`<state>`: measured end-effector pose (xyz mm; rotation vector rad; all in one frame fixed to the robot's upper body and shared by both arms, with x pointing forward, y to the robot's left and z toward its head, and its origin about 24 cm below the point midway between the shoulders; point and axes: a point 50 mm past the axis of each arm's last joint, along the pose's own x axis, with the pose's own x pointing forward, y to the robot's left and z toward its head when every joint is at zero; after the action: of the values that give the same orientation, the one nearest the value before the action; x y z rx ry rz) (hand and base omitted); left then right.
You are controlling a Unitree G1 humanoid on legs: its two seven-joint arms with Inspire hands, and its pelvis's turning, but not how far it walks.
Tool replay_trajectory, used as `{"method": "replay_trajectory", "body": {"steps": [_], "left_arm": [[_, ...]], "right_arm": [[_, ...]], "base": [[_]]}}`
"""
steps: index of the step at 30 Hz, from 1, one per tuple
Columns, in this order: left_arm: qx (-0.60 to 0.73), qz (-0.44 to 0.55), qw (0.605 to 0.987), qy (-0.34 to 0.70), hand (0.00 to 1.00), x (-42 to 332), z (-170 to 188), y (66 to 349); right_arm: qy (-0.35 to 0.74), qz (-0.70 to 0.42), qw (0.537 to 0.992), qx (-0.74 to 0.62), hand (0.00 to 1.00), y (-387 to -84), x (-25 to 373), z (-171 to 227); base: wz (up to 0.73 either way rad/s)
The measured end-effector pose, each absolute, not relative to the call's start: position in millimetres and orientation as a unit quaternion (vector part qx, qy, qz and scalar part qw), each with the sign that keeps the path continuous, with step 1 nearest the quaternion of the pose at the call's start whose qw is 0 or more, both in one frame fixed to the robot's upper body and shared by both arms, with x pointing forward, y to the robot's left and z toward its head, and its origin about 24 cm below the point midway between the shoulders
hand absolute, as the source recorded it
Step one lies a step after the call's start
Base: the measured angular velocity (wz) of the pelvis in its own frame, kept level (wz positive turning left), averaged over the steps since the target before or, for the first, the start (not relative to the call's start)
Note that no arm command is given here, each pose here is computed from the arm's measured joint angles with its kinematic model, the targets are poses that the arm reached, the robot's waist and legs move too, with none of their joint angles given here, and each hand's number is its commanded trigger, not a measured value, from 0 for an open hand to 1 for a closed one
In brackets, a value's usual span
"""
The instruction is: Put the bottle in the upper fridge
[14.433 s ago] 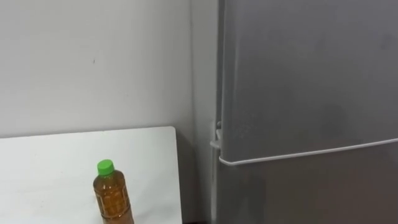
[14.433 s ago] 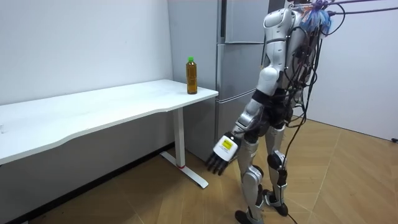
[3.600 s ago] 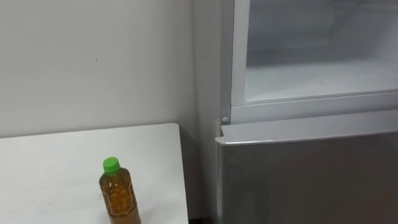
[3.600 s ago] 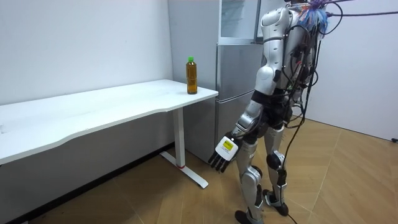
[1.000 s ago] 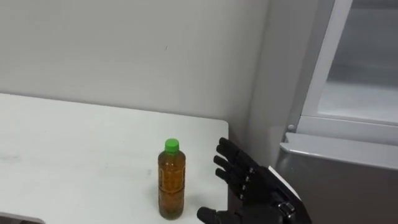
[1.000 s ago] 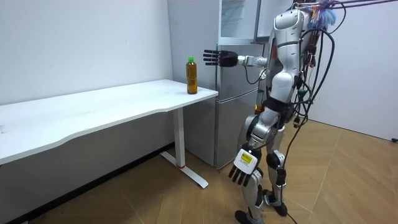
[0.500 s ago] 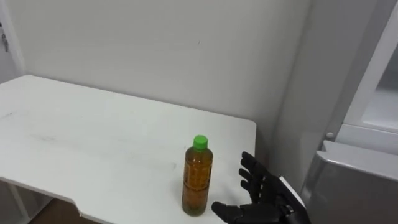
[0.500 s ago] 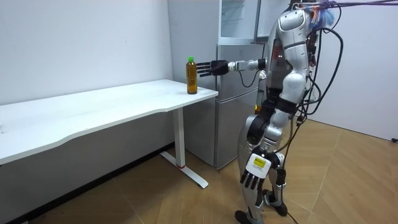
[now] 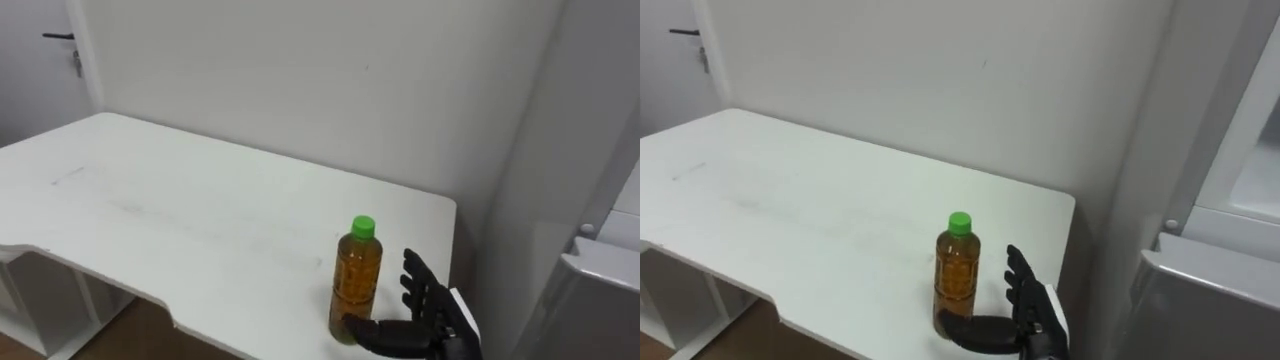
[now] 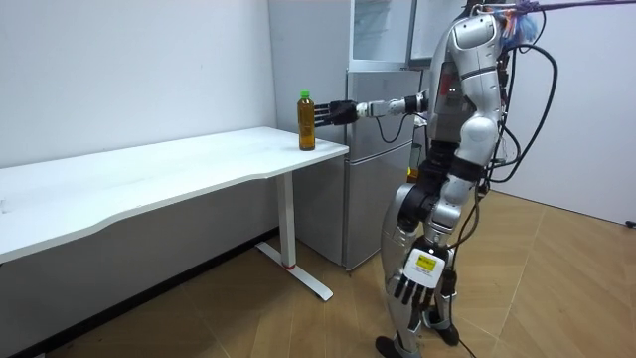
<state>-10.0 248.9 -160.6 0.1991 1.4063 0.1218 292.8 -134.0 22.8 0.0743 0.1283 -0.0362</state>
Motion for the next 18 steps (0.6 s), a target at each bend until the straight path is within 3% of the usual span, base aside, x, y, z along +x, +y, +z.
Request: {"method": "replay_trajectory", "body": {"steps": [18], "left_arm": [[0.098, 0.068, 0.764, 0.634, 0.00, -2.1, -158.4, 251.8]], "right_arm": [[0.057, -0.041, 0.997, -0.026, 0.00, -118.3, 289.1, 19.9]], "base": [[0.02]]}}
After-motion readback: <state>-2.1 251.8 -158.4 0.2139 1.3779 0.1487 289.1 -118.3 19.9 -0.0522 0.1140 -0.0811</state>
